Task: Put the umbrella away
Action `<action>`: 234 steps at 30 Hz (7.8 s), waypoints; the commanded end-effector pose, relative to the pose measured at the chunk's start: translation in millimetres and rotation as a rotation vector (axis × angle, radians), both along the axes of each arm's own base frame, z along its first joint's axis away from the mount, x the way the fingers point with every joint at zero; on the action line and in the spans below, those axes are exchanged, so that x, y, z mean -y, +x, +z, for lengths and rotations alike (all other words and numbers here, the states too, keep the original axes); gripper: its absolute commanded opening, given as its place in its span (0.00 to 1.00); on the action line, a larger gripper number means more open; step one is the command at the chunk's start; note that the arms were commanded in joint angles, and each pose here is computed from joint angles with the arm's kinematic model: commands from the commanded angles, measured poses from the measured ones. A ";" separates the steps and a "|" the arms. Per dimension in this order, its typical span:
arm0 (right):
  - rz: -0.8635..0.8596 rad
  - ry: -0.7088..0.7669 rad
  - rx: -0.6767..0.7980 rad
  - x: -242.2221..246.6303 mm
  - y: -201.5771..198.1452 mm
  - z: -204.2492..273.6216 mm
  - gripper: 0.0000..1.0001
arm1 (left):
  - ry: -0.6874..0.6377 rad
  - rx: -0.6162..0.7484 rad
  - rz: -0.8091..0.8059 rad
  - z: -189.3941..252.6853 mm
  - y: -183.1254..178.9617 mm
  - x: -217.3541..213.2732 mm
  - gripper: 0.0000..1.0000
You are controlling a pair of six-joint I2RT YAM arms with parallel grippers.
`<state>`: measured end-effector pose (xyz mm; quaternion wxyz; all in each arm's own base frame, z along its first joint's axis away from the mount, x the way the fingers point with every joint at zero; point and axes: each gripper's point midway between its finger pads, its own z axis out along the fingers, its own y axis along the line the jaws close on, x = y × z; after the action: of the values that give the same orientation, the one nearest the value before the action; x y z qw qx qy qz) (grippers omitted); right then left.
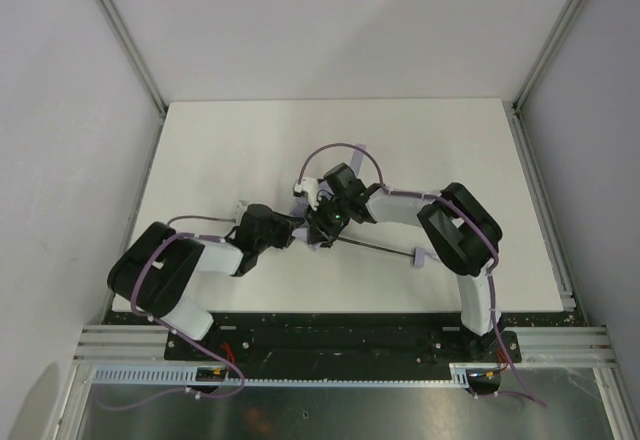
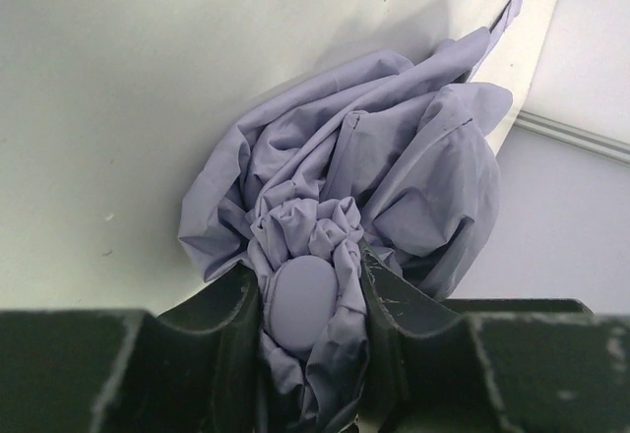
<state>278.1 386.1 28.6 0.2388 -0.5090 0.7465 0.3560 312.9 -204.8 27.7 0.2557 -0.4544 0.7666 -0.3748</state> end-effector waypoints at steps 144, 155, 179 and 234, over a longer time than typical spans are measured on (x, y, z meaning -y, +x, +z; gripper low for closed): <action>-0.344 -0.244 0.663 5.9 -14.8 51.8 0.99 | -0.113 -0.113 -0.052 -18.8 -49.7 -7.7 0.00; -0.474 -0.395 0.807 20.2 16.9 5.1 0.62 | -0.118 -0.183 -0.075 -8.4 -52.9 -0.4 0.00; 0.023 0.000 -0.214 14.0 -47.8 -37.2 0.00 | -0.038 0.056 -0.060 37.7 -28.3 -35.7 0.99; -0.459 -0.593 0.488 50.1 27.6 -40.1 0.10 | -0.035 -0.264 -0.069 -25.7 -64.9 -11.4 0.00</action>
<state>285.5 388.8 39.9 0.3843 -0.4532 0.8043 0.0121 288.5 -202.8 33.9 0.1837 -0.4740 0.7583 -0.4081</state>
